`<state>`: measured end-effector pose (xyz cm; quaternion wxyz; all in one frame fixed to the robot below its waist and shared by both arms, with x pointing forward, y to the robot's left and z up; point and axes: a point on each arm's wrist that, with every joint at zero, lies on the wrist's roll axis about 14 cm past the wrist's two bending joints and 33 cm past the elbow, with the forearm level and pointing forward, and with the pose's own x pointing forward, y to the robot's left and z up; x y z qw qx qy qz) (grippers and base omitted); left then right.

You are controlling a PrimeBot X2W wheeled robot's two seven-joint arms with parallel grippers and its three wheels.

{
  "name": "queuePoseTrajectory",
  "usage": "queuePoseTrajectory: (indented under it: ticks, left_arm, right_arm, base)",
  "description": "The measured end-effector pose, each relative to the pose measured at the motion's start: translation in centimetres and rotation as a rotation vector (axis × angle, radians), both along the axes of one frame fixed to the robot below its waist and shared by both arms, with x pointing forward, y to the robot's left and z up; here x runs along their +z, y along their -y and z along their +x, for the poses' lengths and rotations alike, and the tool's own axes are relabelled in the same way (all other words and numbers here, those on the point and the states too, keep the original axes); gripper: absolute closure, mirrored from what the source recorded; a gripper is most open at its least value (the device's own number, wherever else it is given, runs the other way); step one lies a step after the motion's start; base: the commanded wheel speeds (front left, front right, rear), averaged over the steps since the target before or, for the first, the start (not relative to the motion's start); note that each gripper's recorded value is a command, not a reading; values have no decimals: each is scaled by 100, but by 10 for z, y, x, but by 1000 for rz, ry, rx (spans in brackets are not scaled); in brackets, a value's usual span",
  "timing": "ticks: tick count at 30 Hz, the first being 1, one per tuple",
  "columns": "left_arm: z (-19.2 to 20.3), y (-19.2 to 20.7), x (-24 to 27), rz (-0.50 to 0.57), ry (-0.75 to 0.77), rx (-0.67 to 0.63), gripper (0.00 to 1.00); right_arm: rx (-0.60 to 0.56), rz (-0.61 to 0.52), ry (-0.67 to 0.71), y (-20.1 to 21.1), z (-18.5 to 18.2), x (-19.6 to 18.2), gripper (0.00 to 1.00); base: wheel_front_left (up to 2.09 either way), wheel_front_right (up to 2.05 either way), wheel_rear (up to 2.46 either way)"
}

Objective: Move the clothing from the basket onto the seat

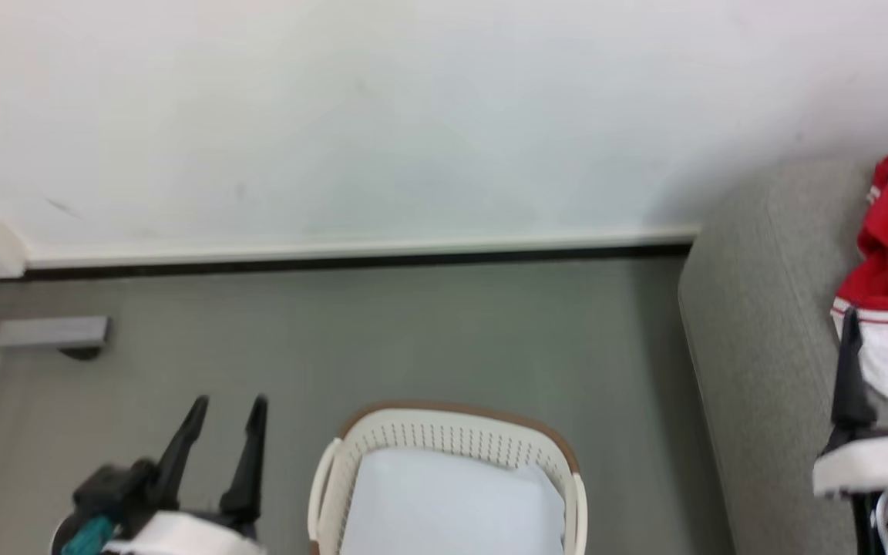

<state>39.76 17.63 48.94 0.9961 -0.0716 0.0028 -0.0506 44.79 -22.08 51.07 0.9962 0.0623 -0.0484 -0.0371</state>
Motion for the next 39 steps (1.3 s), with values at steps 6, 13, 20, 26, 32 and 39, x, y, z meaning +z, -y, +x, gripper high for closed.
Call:
queuePoseTrajectory:
  ticks: [6,13,20,26,32,39]
  left_arm:
    - [-40,-45,3,19,10,159,0]
    - [-69,-56,-5,7,3,188,0]
    - [-72,-47,-14,8,-14,160,0]
    - [-74,-47,-19,9,-25,166,0]
    - [-77,-50,-19,8,-23,182,0]
    - [-77,-46,-17,5,-15,172,0]
  right_arm:
    - [94,4,8,-31,-38,1,0]
    - [180,1,-26,-58,-69,-11,0]
    - [179,17,-63,-57,-86,-24,0]
    - [180,10,-72,-57,-89,-26,0]
    - [191,8,-74,-61,-89,-27,0]
    - [204,8,-76,-65,-89,-27,0]
  base:
    - [0,0,0]
    - [0,0,0]
    - [0,0,0]
    - [0,0,0]
    - [0,0,0]
    - [0,0,0]
